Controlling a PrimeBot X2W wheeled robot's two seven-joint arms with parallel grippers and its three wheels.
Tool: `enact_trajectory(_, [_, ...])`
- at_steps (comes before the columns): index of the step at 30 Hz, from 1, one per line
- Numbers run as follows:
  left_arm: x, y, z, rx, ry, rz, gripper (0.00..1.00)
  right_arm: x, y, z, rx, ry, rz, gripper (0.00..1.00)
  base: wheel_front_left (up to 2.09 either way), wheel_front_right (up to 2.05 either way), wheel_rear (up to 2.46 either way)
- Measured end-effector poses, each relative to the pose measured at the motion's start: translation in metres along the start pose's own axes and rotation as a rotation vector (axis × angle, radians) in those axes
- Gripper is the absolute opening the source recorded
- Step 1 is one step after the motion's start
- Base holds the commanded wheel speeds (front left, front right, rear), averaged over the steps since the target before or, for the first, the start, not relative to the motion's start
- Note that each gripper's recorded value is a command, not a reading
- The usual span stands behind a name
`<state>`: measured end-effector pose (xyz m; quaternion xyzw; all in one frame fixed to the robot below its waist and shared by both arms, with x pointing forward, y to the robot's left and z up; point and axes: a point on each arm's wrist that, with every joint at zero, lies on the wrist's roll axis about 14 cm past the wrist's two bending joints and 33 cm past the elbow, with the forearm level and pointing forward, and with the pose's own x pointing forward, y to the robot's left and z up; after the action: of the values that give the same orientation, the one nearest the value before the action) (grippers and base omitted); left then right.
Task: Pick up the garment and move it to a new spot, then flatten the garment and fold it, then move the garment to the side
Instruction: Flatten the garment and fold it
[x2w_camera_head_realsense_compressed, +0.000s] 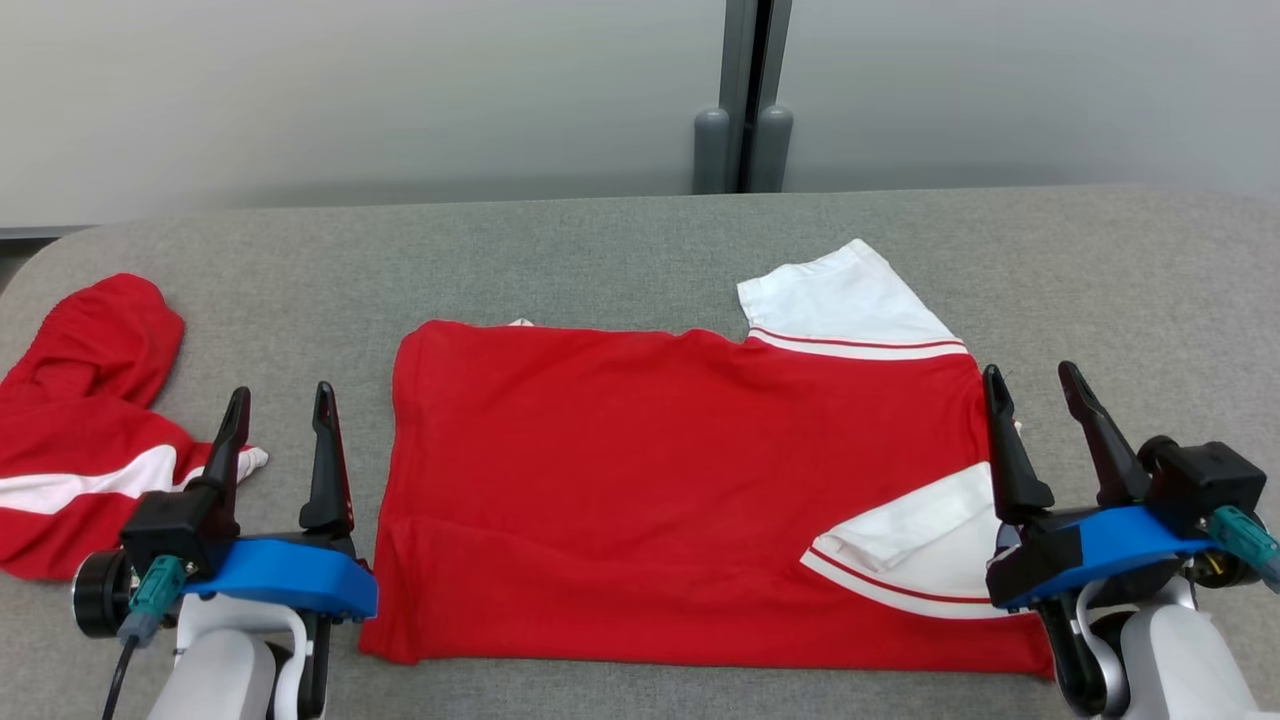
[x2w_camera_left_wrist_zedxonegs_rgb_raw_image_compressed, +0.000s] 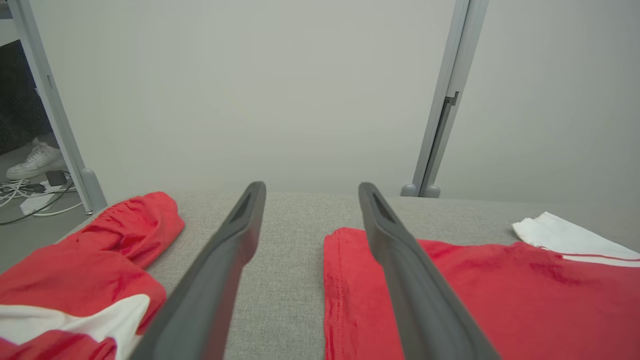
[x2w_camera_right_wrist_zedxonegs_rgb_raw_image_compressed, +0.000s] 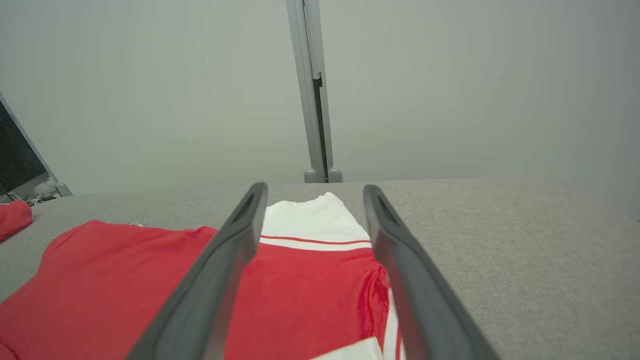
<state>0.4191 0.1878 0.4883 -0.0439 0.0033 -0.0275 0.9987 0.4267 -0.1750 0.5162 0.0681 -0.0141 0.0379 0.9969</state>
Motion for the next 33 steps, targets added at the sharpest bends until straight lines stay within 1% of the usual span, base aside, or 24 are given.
enact_trajectory(3, [0.008, 0.001, -0.001, -0.001, 0.007, -0.005, 1.0, 0.008, -0.001, -0.001, -0.017, 0.01, 0.0, 1.0, 0.0, 0.0, 0.0])
enact_trajectory(7, [0.03, 0.0, 0.003, 0.017, 0.013, -0.032, 1.0, 0.027, -0.002, 0.002, -0.049, 0.018, 0.003, 1.0, 0.0, 0.0, 0.0])
enact_trajectory(13, [0.078, -0.011, 0.007, 0.044, 0.046, -0.103, 1.0, 0.073, -0.002, 0.009, -0.107, 0.033, 0.025, 1.0, 0.0, 0.0, 0.0])
enact_trajectory(16, [0.1, -0.016, -0.002, 0.054, 0.094, -0.131, 1.0, 0.095, -0.004, 0.002, -0.138, 0.073, 0.034, 1.0, 0.0, 0.0, 0.0])
enact_trajectory(20, [0.126, -0.02, -0.023, 0.064, 0.172, -0.156, 1.0, 0.125, -0.007, -0.008, -0.162, 0.109, 0.041, 1.0, 0.0, 0.0, 0.0])
enact_trajectory(24, [0.139, -0.023, -0.055, 0.064, 0.274, -0.173, 1.0, 0.145, -0.012, -0.034, -0.174, 0.179, 0.038, 1.0, 0.0, 0.0, 0.0])
enact_trajectory(29, [0.135, -0.018, -0.101, 0.047, 0.413, -0.158, 1.0, 0.159, -0.013, -0.07, -0.167, 0.26, 0.04, 1.0, 0.0, 0.0, 0.0])
enact_trajectory(33, [0.127, -0.014, -0.124, 0.04, 0.486, -0.146, 1.0, 0.165, -0.007, -0.087, -0.155, 0.282, 0.053, 1.0, 0.0, 0.0, 0.0])
